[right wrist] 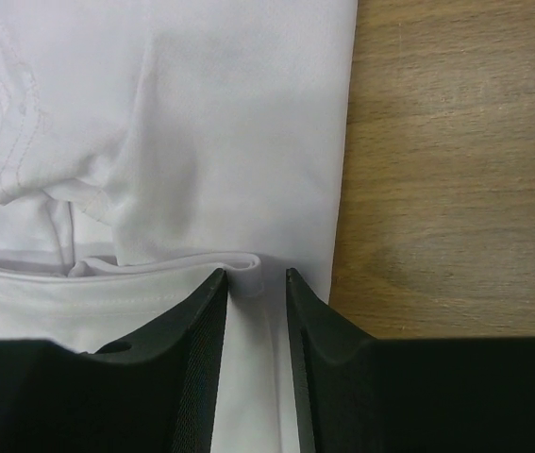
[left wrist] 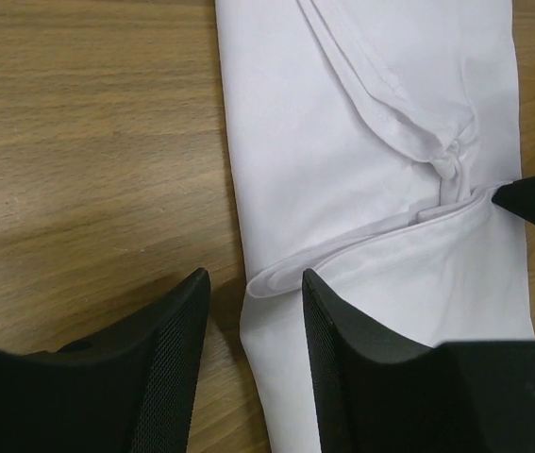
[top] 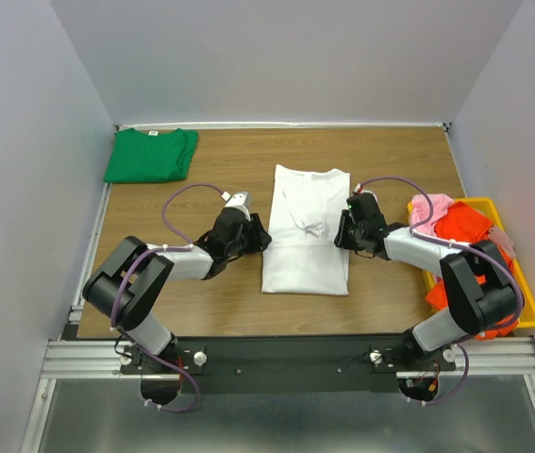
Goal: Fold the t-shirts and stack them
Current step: Fold the tshirt
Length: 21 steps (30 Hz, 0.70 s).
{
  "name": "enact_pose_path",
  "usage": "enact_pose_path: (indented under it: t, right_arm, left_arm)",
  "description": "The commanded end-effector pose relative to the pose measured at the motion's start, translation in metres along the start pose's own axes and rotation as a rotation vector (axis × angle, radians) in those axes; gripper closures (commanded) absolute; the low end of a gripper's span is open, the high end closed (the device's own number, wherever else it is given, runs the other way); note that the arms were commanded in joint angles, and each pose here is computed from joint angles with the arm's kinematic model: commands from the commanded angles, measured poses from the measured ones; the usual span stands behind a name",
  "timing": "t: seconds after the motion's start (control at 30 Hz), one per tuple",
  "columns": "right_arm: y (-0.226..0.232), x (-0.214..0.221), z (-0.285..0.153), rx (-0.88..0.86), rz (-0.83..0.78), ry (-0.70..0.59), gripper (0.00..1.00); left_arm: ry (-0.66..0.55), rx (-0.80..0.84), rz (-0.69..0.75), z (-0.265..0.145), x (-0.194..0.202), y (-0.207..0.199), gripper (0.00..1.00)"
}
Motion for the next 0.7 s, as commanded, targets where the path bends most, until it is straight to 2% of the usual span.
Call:
enact_pose_path:
  t: [0.0, 0.1, 0.27, 0.5, 0.53, 0.63, 0.67]
  right_arm:
    - [0.002, 0.003, 0.007, -0.022, -0.009, 0.013, 0.62]
    - [0.001, 0.005, 0.010, -0.025, -0.009, 0.020, 0.64]
    - [0.000, 0.005, 0.010, -0.024, -0.013, 0.021, 0.69]
    - [0.001, 0.004, 0.006, -0.029, -0.013, 0.008, 0.73]
    - [0.001, 0.003, 0.004, -0.031, -0.011, 0.002, 0.75]
    - [0.001, 0.002, 0.002, -0.034, -0.012, -0.005, 0.82]
    - [0.002, 0.001, 0.000, -0.038, -0.014, -0.010, 0.87]
  left_arm:
    - [0.005, 0.040, 0.011, 0.007, 0.000, -0.003, 0.50]
    - [0.014, 0.049, 0.007, 0.009, 0.002, -0.004, 0.54]
    - [0.014, 0.063, 0.007, 0.010, 0.003, -0.005, 0.69]
    - [0.020, 0.079, 0.006, 0.011, 0.004, -0.008, 0.85]
    - [0.019, 0.080, 0.005, 0.011, 0.003, -0.008, 0.91]
    - [0.018, 0.086, 0.005, 0.009, 0.002, -0.009, 0.96]
    - [0.017, 0.090, 0.005, 0.009, 0.001, -0.010, 0.98]
Point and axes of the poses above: each gripper's point midway between its finger pads, its own z axis out along the fingers, its own y axis along the line the jaws close on, x = y × z, the point moved 4 cm from there along -z, back along the fingers, and after that the axes turned 3 degrees about z, right-handed, at the moved point
